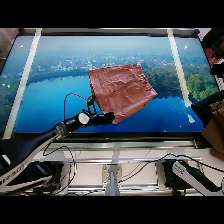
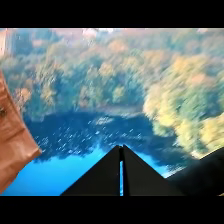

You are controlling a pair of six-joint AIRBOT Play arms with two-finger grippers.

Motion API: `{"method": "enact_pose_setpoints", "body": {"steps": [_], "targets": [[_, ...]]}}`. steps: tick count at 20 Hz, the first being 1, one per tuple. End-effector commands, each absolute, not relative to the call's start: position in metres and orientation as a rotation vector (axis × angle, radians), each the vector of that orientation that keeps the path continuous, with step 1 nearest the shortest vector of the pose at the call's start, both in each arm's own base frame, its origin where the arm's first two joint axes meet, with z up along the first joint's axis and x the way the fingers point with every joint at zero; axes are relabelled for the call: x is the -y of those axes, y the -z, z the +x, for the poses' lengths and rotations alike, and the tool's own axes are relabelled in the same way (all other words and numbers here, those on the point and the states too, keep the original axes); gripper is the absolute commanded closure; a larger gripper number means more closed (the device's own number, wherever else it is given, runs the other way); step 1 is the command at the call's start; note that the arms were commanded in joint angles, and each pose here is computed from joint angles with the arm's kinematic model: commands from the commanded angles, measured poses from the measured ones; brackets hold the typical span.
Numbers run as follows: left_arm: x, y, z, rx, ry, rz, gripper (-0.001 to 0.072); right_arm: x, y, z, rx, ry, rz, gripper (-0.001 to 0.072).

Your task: Fold the clothes and pants, and hang the long-sleeved shirts on hangers.

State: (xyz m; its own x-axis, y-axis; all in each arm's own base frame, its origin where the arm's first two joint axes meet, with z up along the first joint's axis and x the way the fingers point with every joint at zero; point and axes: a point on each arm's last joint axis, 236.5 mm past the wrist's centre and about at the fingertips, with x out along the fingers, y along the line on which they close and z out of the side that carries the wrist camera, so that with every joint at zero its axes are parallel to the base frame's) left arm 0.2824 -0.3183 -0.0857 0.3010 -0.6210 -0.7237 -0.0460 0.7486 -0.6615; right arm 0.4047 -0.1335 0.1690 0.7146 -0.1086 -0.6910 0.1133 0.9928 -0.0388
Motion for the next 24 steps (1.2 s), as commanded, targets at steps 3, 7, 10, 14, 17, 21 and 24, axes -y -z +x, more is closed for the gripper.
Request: {"method": "enact_pose_setpoints", "body": {"steps": [3, 7, 10, 14, 17, 21, 24], "targets": [[0.271, 0.071, 0.267, -1.307, 0.519, -0.432, 0.0702, 0.074, -0.06, 0.372, -1.079, -0.08, 0.252, 0.0681], [0.2, 0.07, 0.252, -1.398, 0.486, -0.202, 0.0702, -0.011, 0.004, 0.314, -1.295, -0.409, 0.494, 0.0652], [0.147, 0.072, 0.244, -1.448, 0.415, -0.035, 0.0702, -0.043, 0.027, 0.303, -1.282, -0.445, 0.689, 0.0321], [0.125, 0.068, 0.253, -1.426, 0.36, -0.028, 0.0701, -0.053, 0.062, 0.283, -1.343, -0.349, 0.832, 0.0322], [0.123, 0.067, 0.261, -1.394, 0.349, -0.04, 0.0701, -0.074, 0.077, 0.27, -1.424, -0.38, 0.856, 0.0321], [0.123, 0.067, 0.263, -1.385, 0.348, -0.04, 0.0701, -0.112, 0.103, 0.265, -1.509, -0.438, 0.793, 0.0321], [0.123, 0.067, 0.263, -1.385, 0.348, -0.04, 0.0702, -0.14, 0.107, 0.269, -1.524, -0.467, 0.872, 0.0321]]}}
